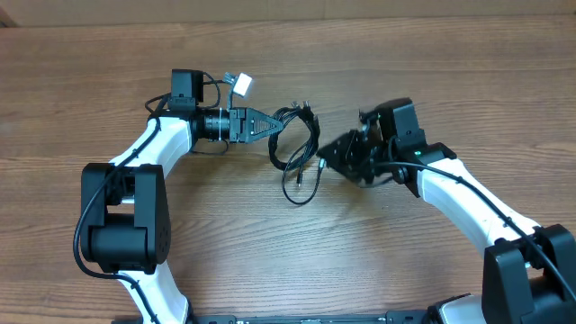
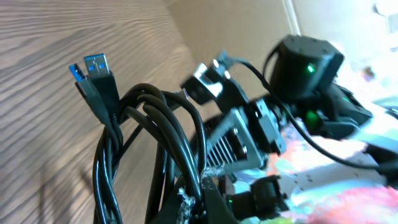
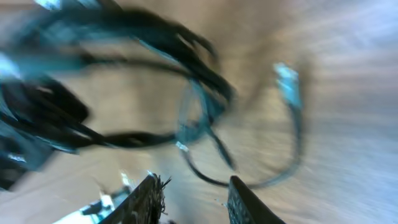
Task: Untangle cables
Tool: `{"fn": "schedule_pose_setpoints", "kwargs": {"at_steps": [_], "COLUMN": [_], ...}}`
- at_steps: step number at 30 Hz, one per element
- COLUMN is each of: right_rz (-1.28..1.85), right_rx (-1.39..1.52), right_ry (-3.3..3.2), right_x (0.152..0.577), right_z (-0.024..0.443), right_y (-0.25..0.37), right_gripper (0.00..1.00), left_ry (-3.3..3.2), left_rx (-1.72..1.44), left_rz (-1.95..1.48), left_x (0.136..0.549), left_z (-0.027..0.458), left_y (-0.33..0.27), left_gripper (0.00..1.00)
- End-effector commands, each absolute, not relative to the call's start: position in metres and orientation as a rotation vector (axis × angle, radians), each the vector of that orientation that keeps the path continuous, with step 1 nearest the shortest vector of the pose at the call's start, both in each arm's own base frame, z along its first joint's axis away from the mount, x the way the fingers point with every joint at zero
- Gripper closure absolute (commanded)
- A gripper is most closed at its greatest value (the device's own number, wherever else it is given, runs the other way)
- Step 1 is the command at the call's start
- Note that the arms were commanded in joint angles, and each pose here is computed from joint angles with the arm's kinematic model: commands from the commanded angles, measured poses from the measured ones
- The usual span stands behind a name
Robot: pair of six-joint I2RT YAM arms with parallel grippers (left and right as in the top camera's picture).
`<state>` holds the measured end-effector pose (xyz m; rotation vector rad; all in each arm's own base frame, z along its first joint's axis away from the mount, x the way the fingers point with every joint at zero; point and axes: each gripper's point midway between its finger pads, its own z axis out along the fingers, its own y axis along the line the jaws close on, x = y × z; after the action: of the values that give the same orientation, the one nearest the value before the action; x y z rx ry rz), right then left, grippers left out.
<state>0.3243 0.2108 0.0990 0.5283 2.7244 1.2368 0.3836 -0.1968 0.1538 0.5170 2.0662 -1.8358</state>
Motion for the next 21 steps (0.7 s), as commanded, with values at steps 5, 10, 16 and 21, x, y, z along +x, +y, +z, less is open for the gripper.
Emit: {"fn": "schedule_pose_setpoints", "kwargs": {"at_steps": [5, 10, 16, 21], "right_rz": [0.838, 0.976, 1.038, 1.043], "right_rx": [0.549, 0.347, 0.199, 0.177], "right_ry": [2.66, 2.554, 2.447, 2.408], "right_x": [0.351, 0.367, 0.379, 0.385], "right_z": [0.083, 0.106, 0.126, 0.131], "right_y": [0.166, 0.186, 0.197, 0.199], "right_gripper": [0.45, 0.34, 0.36, 0.35], "left_ry": [2.078, 1.95, 1.993, 2.003], "left_rx": [0.494, 0.561, 0.497, 0.486], "left_rz": [-1.864, -2.003, -2.039, -2.05], "left_x": [0.383, 0.373, 0.375, 0.375], "left_z": [0.153, 0.175, 0.176, 0.176], "left_y": [-0.198, -0.198, -0.196, -0.197], "left_gripper": [0.96, 0.96, 0.96, 0.96]}}
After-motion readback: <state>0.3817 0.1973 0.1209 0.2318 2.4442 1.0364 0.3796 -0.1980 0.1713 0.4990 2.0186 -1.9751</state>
